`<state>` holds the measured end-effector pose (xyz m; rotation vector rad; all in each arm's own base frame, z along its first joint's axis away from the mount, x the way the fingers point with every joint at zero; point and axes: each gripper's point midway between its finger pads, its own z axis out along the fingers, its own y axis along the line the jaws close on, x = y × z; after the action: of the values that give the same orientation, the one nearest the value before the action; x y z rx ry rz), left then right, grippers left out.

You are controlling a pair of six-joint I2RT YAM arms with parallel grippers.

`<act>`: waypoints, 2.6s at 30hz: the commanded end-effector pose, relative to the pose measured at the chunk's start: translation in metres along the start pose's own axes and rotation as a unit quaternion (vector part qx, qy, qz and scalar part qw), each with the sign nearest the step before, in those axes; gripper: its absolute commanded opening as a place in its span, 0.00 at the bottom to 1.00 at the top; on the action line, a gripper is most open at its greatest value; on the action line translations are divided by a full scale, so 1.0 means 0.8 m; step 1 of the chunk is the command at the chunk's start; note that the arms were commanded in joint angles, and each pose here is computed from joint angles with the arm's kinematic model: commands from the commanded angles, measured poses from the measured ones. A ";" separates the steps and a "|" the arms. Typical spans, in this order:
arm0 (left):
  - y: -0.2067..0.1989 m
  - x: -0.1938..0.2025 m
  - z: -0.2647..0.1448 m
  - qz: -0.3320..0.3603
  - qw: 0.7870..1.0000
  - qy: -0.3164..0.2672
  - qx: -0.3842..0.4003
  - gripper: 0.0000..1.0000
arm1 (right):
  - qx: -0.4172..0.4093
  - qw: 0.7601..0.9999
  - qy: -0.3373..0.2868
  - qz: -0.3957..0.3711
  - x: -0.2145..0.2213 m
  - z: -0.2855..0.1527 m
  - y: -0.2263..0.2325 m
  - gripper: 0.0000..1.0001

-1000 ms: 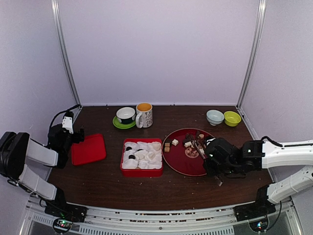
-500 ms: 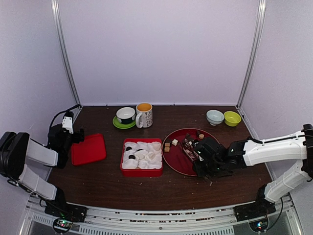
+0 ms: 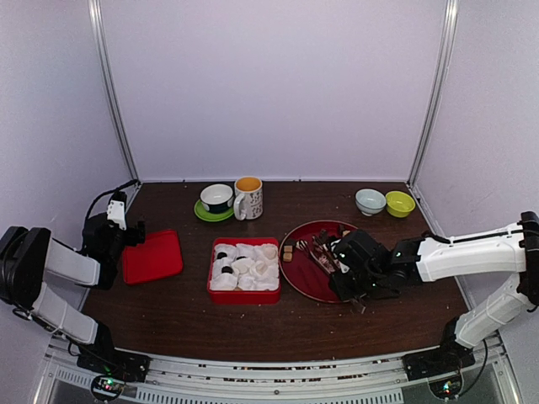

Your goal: Pack the chocolate

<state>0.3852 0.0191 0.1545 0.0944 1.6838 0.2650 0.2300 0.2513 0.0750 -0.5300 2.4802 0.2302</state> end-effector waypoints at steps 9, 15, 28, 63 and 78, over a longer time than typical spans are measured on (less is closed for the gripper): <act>0.004 -0.015 -0.001 -0.005 1.000 -0.027 -0.003 0.98 | 0.021 0.999 -0.050 0.005 -0.028 -0.017 -0.019 0.73; 0.004 -0.015 -0.001 -0.005 1.000 -0.028 -0.003 0.98 | 0.038 0.993 -0.113 -0.019 -0.073 -0.057 -0.028 0.78; 0.004 -0.015 0.000 -0.005 1.000 -0.027 -0.003 0.98 | 0.081 0.956 -0.282 0.001 -0.146 -0.125 -0.088 0.77; 0.013 0.096 -0.134 -0.306 0.864 0.384 -0.112 0.56 | 0.072 0.929 -0.363 0.019 -0.126 -0.112 -0.103 0.74; 0.000 0.155 -0.128 -0.270 0.798 0.521 -0.138 0.48 | 0.076 0.927 -0.367 0.022 -0.123 -0.117 -0.107 0.74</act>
<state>0.2622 0.0337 0.0465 -0.8808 2.6229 0.1224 0.2904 0.1833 0.1990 -0.2701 1.7760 0.2187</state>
